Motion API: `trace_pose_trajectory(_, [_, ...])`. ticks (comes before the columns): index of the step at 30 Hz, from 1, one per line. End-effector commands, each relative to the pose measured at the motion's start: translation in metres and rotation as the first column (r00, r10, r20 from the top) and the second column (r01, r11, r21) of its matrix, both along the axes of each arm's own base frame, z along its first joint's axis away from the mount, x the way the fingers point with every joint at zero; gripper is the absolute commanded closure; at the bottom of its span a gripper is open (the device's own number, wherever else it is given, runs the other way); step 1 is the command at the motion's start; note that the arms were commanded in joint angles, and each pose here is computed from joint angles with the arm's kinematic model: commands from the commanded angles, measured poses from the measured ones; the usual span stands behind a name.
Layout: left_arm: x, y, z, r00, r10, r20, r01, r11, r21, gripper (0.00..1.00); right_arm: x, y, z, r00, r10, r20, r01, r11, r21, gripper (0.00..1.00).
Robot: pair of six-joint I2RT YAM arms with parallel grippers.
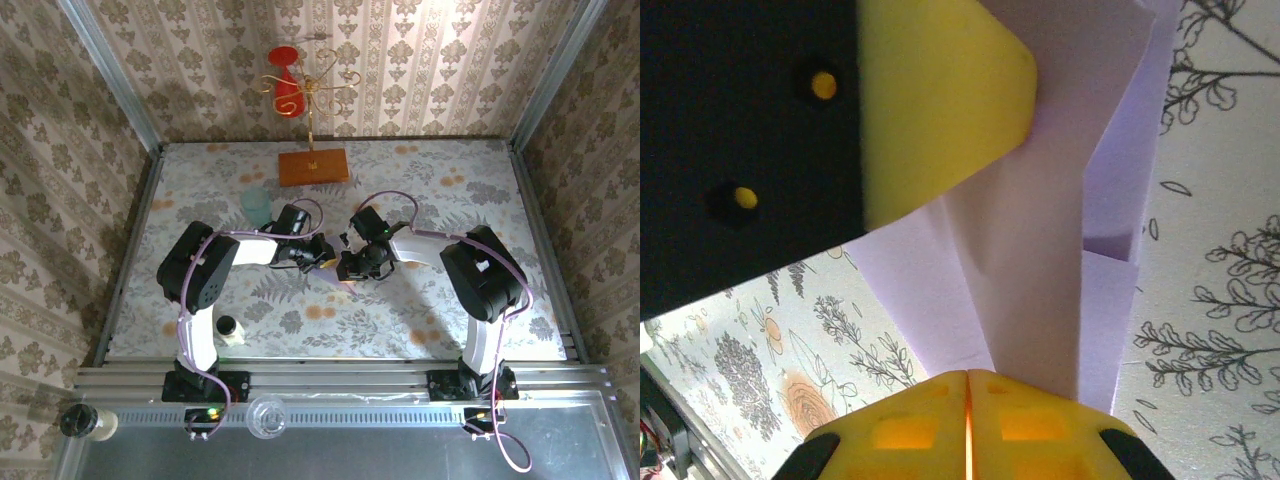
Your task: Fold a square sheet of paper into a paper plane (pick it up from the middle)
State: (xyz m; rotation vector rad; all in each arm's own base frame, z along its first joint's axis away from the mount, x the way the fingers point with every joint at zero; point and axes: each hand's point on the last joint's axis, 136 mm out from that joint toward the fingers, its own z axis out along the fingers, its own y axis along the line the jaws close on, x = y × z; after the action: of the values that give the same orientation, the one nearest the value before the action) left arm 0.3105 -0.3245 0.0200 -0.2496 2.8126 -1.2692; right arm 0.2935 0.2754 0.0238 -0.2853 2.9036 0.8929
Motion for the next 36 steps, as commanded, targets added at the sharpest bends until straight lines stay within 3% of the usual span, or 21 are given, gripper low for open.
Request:
trace_pose_trajectory(1, [-0.033, 0.039, -0.063, 0.985, 0.045, -0.166, -0.009, 0.977, 0.212, 0.92, -0.006, -0.009, -0.011, 0.999, 0.002, -0.033, -0.003, 0.999, -0.045, 0.89])
trace_pose_trajectory(27, [-0.038, 0.046, -0.07, 0.983, 0.046, -0.18, 0.0, 0.968, 0.25, 0.93, -0.024, -0.031, -0.038, 0.994, 0.006, -0.107, -0.02, 0.992, -0.127, 0.89])
trace_pose_trajectory(36, [-0.04, 0.049, -0.073, 0.982, 0.046, -0.182, 0.004, 0.964, 0.265, 0.93, -0.038, -0.035, -0.039, 0.987, 0.03, -0.157, -0.044, 0.995, -0.087, 0.89])
